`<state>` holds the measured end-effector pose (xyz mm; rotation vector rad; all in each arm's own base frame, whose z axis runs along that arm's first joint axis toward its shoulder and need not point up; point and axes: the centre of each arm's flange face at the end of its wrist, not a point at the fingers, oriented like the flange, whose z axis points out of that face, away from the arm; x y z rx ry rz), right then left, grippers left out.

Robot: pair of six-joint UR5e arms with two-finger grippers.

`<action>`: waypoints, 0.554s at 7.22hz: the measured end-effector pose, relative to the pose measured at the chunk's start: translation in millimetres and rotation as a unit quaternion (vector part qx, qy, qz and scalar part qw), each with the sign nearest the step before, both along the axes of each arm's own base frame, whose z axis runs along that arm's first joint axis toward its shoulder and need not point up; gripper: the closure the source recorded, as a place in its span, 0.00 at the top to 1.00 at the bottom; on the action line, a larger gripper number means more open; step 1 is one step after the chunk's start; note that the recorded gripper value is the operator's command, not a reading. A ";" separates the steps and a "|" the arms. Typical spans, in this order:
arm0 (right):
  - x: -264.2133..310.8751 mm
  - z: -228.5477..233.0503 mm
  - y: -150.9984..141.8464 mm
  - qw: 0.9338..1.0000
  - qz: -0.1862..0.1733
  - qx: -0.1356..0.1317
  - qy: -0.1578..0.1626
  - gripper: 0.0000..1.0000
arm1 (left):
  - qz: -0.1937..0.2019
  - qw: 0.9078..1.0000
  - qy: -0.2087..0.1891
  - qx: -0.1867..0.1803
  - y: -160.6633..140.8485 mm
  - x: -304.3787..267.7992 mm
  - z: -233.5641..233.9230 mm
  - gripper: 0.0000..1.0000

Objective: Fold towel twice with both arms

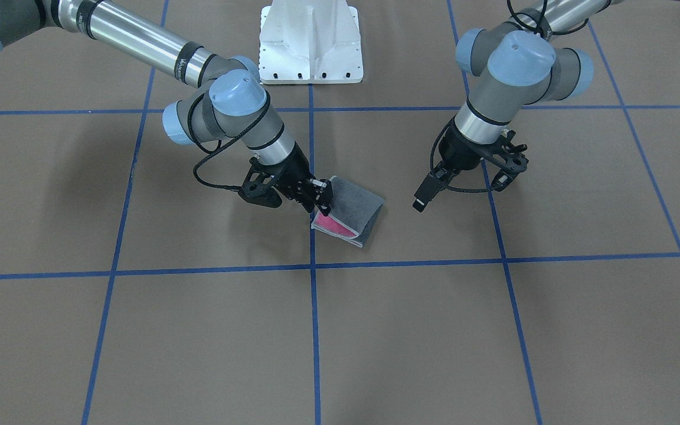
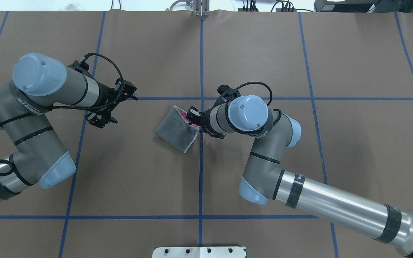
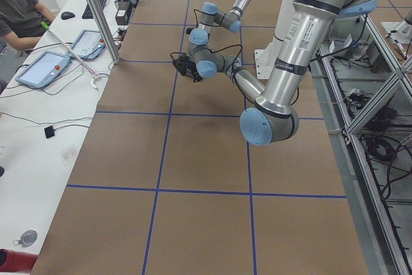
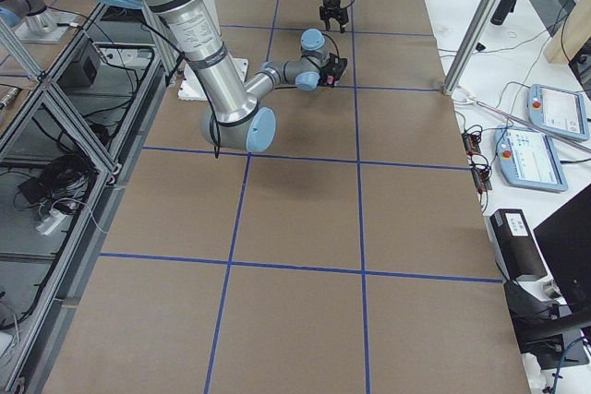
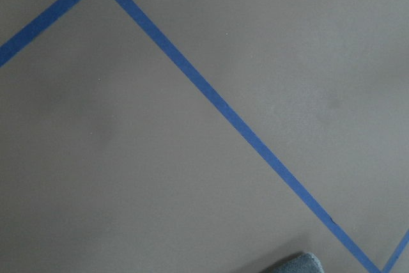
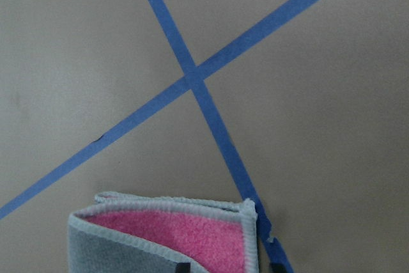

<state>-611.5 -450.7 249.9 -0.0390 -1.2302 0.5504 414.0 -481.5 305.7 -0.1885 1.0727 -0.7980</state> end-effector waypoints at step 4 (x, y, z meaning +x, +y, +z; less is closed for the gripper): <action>2.5 -2.9 3.7 1.000 -0.001 0.002 -0.004 0.44 | 0.001 1.000 0.000 0.000 -0.5 3.0 -2.3 1.00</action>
